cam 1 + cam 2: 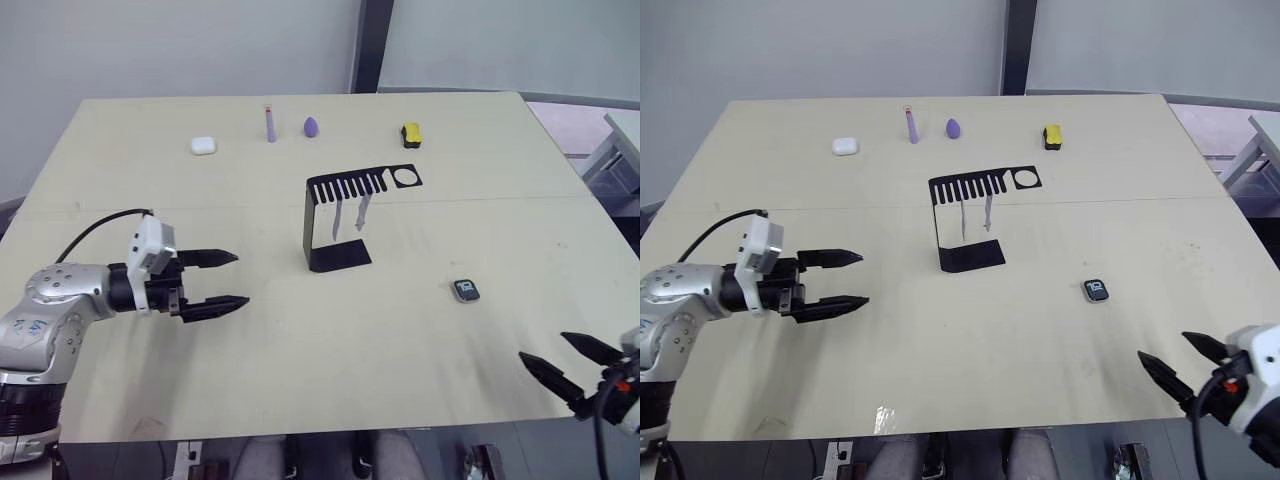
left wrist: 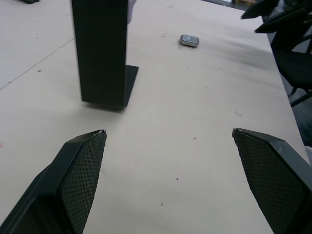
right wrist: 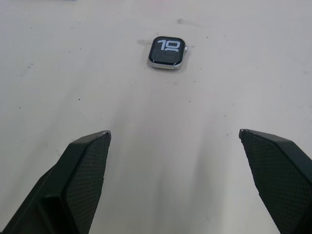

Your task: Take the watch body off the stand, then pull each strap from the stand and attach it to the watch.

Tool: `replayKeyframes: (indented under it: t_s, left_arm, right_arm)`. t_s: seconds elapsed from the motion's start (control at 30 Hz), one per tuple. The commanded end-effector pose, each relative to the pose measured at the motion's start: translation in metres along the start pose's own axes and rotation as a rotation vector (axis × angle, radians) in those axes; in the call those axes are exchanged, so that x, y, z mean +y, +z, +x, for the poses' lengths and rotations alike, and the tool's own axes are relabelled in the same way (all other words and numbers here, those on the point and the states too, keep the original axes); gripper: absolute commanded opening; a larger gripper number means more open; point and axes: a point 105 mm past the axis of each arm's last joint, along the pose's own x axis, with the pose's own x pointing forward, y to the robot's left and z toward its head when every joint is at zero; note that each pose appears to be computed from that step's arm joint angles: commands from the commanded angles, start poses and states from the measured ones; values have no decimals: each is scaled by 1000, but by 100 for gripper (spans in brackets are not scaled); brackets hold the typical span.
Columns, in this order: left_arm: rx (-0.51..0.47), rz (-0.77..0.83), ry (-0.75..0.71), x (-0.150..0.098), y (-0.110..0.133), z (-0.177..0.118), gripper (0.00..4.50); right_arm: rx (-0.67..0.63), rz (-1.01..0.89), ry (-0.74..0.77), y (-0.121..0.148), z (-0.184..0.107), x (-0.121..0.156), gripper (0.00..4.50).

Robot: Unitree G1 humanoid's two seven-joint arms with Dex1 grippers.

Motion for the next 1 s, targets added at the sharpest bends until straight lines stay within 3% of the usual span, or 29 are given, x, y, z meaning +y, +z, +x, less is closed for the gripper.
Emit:
replayKeyframes:
  t_s: [0.03, 0.17, 0.23, 0.33, 0.47, 0.63, 0.73, 1.0]
  left_arm:
    - [-3, 44, 49, 6, 4, -8, 450]
    - [-55, 65, 34, 0, 10, 14, 450]
    - [-103, 111, 82, 0, 17, 34, 450]
    - [-154, 44, 154, 2, 23, 57, 450]
    - [-99, 65, 131, -12, 12, 80, 450]
    - [-94, 78, 311, 7, 5, 101, 450]
    - [-125, 44, 327, 0, 7, 110, 450]
    - [-166, -10, 352, 2, 17, 127, 450]
  right_arm:
    - [-47, -4, -7, 12, -11, -4, 448]
    - [-84, -13, 37, 22, -4, 5, 448]
    - [-112, -21, 86, 31, 4, 16, 448]
    - [-132, -39, 151, 38, 18, 32, 448]
    - [-170, -80, 257, 51, 37, 59, 448]
    - [-225, -126, 435, 73, 51, 104, 448]
    - [-228, -119, 533, 76, 52, 126, 448]
    - [-247, -122, 644, 81, 61, 152, 448]
